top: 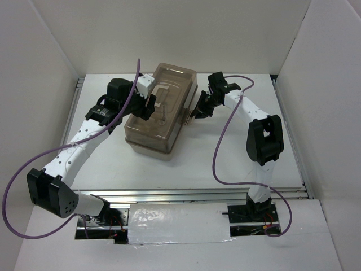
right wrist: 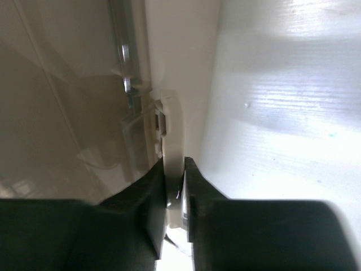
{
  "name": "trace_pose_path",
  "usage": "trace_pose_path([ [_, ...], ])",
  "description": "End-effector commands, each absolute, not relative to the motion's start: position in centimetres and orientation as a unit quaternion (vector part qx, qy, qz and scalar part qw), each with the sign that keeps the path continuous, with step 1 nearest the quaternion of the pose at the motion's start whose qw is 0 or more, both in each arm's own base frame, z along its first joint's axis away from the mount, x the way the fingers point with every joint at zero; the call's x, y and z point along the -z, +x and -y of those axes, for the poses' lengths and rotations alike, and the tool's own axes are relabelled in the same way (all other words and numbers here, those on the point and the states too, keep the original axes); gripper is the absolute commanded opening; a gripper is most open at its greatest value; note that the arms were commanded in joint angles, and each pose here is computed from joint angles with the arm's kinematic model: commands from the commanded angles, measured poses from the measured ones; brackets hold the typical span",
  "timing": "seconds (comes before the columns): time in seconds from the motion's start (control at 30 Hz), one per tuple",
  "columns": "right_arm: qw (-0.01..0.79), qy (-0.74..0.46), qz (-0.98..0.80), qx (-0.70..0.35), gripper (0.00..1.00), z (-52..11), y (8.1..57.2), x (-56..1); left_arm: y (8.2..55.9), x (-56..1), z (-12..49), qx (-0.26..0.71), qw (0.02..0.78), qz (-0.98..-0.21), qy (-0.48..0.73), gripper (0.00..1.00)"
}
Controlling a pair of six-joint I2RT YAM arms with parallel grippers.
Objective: Sort the tools into containers
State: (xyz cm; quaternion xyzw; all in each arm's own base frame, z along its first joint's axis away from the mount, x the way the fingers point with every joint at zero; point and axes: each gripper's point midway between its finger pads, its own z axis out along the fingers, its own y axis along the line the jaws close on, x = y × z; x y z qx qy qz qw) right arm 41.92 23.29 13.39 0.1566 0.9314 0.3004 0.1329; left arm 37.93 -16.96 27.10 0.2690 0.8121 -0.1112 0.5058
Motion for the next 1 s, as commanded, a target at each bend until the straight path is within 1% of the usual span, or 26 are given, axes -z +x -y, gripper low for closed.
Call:
trace_pose_path([
  [0.0,0.204,0.107,-0.896,-0.379,0.27,-25.7,43.1,-21.8,37.7,-27.3,17.4,0.125,0.509,-0.81,0.263,0.76],
  [0.07,0.199,0.098,-0.893,-0.391,0.36,-26.1,42.8,-22.3,37.8,-27.0,17.6,0.129,0.509,-0.811,0.26,0.75],
  [0.17,0.196,0.088,-0.89,-0.402,0.44,-26.4,42.6,-22.9,37.9,-26.7,17.8,0.136,0.506,-0.812,0.255,0.75],
  [0.23,0.193,0.084,-0.887,-0.411,0.45,-26.6,42.5,-23.0,38.1,-26.5,17.8,0.136,0.504,-0.814,0.254,0.75],
  [0.33,0.183,0.076,-0.883,-0.426,0.43,-27.4,42.5,-22.7,38.3,-26.5,17.9,0.138,0.504,-0.815,0.251,0.75],
  [0.43,0.164,0.075,-0.882,-0.435,0.37,-27.9,42.5,-21.4,38.4,-26.3,17.8,0.143,0.501,-0.818,0.245,0.75],
  [0.47,0.16,0.072,-0.88,-0.442,0.31,-28.1,42.5,-21.2,38.5,-26.3,17.6,0.142,0.501,-0.819,0.241,0.75],
  [0.53,0.147,0.078,-0.882,-0.441,0.26,-28.1,42.3,-20.4,38.6,-26.1,17.4,0.143,0.499,-0.821,0.239,0.75],
  [0.57,0.144,0.078,-0.881,-0.445,0.19,-28.2,42.2,-20.2,38.6,-26.1,17.3,0.143,0.498,-0.822,0.236,0.75],
  [0.63,0.135,0.077,-0.882,-0.446,0.16,-28.3,41.8,-19.4,38.6,-26.1,17.2,0.147,0.498,-0.822,0.233,0.75],
  [0.67,0.136,0.075,-0.88,-0.449,0.11,-28.2,41.8,-19.4,38.7,-26.0,17.1,0.147,0.498,-0.823,0.232,0.75],
  [0.73,0.12,0.074,-0.879,-0.455,0.07,-28.4,41.2,-18.4,38.7,-26.0,17.0,0.152,0.496,-0.823,0.23,0.75],
  [0.97,0.102,0.071,-0.871,-0.476,0.01,-28.7,40.3,-16.2,38.7,-25.6,16.9,0.157,0.492,-0.825,0.23,0.75],
])
